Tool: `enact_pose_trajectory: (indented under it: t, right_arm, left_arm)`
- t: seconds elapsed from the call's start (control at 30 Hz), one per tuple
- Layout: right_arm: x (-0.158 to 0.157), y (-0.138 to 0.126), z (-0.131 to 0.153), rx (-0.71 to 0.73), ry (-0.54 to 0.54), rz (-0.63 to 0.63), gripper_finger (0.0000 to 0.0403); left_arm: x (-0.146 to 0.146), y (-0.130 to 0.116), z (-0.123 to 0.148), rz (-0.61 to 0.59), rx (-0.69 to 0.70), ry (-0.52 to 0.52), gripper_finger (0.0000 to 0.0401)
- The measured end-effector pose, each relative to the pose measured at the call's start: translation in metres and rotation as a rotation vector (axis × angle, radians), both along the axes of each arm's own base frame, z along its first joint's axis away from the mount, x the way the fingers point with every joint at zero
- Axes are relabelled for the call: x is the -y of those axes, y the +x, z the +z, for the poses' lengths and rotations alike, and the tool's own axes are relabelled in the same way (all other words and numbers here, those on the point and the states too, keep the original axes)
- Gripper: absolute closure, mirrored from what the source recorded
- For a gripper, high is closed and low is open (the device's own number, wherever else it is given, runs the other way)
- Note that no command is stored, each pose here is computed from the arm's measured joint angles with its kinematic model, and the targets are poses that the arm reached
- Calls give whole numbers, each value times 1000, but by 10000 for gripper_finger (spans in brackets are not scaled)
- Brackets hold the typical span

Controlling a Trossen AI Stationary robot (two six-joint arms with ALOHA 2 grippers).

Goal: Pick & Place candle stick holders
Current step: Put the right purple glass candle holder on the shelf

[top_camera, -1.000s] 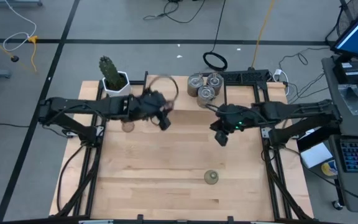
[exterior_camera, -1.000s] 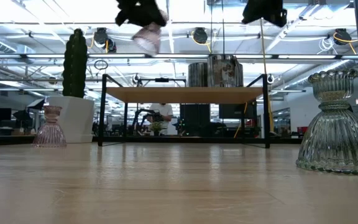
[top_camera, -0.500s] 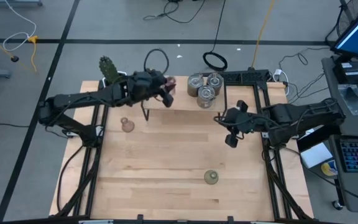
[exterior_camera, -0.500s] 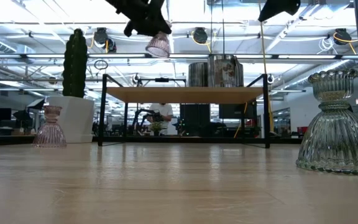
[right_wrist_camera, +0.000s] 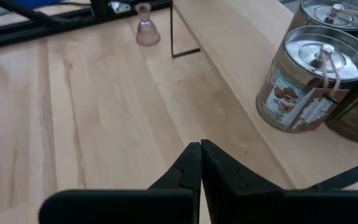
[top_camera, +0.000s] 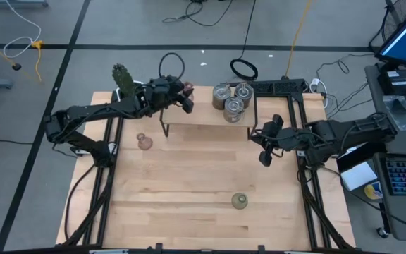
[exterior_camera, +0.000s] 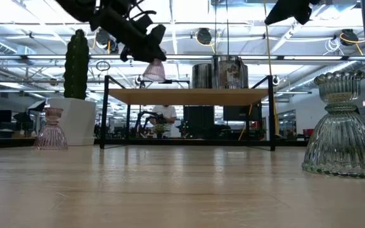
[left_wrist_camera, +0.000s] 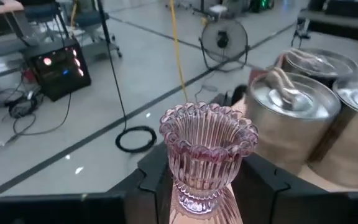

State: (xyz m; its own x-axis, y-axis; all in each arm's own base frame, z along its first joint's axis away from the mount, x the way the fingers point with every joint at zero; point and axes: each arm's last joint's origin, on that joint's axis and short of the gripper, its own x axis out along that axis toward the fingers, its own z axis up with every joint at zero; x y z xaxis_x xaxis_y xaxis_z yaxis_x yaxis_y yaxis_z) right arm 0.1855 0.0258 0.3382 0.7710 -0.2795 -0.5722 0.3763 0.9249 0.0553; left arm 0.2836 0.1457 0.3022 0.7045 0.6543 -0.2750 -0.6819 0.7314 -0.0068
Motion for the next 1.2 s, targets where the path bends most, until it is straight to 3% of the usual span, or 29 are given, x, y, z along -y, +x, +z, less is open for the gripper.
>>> enact_pose_trajectory:
  t: [0.4, 1.2]
  right_arm:
    - [1, -5, -8, 27, 5, 0, 403]
    - [1, -4, -6, 52, 24, -17, 403]
  left_arm:
    - [-20, -20, -31, 105, 99, 35, 271]
    - [-30, -15, -50, 129, 36, 27, 271]
